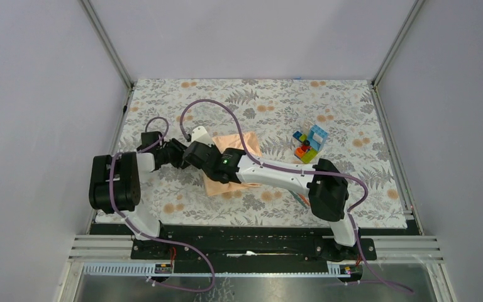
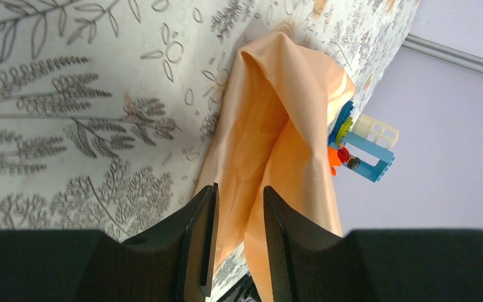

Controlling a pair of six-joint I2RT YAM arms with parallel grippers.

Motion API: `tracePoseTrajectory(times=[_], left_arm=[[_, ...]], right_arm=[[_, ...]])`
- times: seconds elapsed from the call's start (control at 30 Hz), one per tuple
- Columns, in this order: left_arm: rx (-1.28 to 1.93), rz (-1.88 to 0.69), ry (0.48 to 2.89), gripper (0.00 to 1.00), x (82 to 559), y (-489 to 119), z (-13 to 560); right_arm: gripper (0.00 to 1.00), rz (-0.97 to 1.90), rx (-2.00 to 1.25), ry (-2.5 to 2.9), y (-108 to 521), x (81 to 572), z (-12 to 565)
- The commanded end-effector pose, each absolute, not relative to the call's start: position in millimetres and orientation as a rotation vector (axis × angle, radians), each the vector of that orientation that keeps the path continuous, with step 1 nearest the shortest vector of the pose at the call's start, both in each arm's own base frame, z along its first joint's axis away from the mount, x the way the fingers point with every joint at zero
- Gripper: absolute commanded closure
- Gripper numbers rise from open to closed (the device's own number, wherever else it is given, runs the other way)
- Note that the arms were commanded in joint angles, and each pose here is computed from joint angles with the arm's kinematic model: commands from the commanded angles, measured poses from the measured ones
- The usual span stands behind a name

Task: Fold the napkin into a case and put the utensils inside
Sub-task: Smooth out the square-folded napkin at the center of the board.

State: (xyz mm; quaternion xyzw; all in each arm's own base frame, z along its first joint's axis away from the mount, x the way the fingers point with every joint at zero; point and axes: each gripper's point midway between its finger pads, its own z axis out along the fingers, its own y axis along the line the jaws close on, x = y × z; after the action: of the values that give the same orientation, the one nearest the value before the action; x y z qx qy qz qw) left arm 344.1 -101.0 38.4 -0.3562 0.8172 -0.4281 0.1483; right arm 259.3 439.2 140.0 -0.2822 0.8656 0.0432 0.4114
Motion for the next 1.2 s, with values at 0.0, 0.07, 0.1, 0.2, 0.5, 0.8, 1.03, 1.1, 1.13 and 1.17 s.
tracePoseTrajectory(times=[0.0, 0.07, 0.1, 0.2, 0.5, 0.8, 1.03, 1.1, 1.13, 1.17], left_arm=[[-0.944, -1.156, 2.285, 0.61, 344.6, -92.1, 59.6], [-0.937, -1.216, 2.249, 0.71, 348.2, -96.3, 66.0], [-0.940, -1.242, 2.242, 0.80, 350.4, -98.8, 67.0], [-0.957, -1.271, 2.235, 1.00, 359.8, -103.2, 63.1], [-0.979, -1.435, 2.108, 1.00, 387.6, -125.0, 64.0], [-1.050, -1.462, 2.027, 1.00, 404.2, -123.9, 52.7], [-1.093, -1.467, 1.948, 1.00, 421.2, -113.0, 49.0], [-1.108, -1.476, 1.913, 1.00, 425.5, -109.5, 50.0], [-1.128, -1.474, 1.894, 1.00, 426.8, -105.9, 49.0], [-1.140, -1.474, 1.872, 1.00, 427.8, -102.5, 48.8]], right_arm=[[1.00, 0.216, -0.644, 2.114, 444.7, 266.8, 189.7], [1.00, 0.220, -0.641, 2.117, 443.8, 267.3, 189.9], [1.00, 0.220, -0.641, 2.117, 443.2, 267.7, 190.3], [1.00, 0.230, -0.637, 2.118, 443.4, 267.7, 192.2], [1.00, 0.266, -0.639, 2.128, 448.5, 264.8, 191.9], [1.00, 0.275, -0.638, 2.135, 447.0, 262.5, 191.7], [1.00, 0.278, -0.640, 2.145, 444.8, 260.2, 188.8], [1.00, 0.284, -0.645, 2.156, 445.0, 258.1, 184.9], [1.00, 0.286, -0.647, 2.160, 445.4, 257.4, 183.5], [1.00, 0.288, -0.649, 2.164, 444.9, 256.9, 182.5]])
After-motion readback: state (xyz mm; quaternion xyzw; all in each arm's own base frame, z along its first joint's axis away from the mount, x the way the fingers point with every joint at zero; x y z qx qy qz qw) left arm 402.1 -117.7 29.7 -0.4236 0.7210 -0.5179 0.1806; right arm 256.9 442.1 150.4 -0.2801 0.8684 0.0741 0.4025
